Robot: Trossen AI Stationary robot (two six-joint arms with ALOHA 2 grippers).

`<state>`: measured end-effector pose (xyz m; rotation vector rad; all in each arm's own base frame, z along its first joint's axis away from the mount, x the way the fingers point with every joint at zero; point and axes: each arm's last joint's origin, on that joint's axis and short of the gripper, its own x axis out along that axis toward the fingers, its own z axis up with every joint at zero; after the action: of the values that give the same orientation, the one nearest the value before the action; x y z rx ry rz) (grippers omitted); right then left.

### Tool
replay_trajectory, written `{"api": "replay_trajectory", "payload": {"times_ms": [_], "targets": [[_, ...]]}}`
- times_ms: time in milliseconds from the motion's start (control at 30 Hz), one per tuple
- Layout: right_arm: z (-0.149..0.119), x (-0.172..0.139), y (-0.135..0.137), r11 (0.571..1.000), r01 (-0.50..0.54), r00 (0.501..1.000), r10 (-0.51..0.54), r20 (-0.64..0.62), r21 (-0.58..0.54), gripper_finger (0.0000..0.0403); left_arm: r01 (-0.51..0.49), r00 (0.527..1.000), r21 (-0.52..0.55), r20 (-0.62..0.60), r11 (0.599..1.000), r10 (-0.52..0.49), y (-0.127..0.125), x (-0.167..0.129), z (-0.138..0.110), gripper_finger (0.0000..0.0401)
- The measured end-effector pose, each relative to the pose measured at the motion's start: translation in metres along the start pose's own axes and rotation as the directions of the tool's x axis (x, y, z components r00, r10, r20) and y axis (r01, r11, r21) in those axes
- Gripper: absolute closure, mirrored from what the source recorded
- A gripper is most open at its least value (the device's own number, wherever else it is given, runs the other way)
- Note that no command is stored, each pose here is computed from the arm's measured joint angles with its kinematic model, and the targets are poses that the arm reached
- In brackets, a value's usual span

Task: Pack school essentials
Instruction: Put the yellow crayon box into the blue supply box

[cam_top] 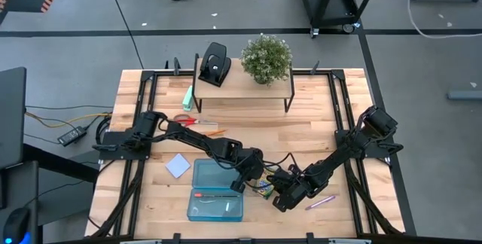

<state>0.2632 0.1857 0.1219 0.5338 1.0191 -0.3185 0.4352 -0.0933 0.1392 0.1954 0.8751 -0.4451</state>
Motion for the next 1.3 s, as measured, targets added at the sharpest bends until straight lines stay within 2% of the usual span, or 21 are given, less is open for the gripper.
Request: {"api": "replay_trajectory", "payload": {"times_ms": [567, 700, 967, 1167, 1300], "targets": [[0.016, 0.003, -0.001, 1.0, -0.022, 0.999, 0.021, 0.032, 0.016, 0.0396, 0.037, 0.999, 0.004, 0.02, 0.999, -0.037, -0.01, 0.005, 0.002, 0.0389], [0.02, -0.001, 0.007, 0.998, -0.059, 0.998, 0.059, 0.03, 0.002, 0.0396, 0.037, 0.999, -0.043, 0.005, 0.998, -0.037, -0.01, 0.004, 0.003, 0.0393], [0.036, -0.014, 0.029, 0.991, -0.124, 0.99, 0.127, 0.068, -0.049, 0.0395, -0.002, 1.0, -0.047, 0.004, 0.999, 0.002, -0.004, -0.008, 0.025, 0.0381], [0.046, -0.025, 0.041, 0.992, -0.104, 0.99, 0.11, 0.085, -0.069, 0.0395, 0.0, 1.0, -0.052, -0.01, 0.999, -0.001, -0.003, -0.014, 0.033, 0.0395], [0.054, -0.033, 0.048, 0.991, -0.088, 0.988, 0.099, 0.122, -0.096, 0.0395, 0.015, 0.998, -0.062, -0.06, 0.998, -0.019, -0.003, -0.021, 0.037, 0.0388]]}}
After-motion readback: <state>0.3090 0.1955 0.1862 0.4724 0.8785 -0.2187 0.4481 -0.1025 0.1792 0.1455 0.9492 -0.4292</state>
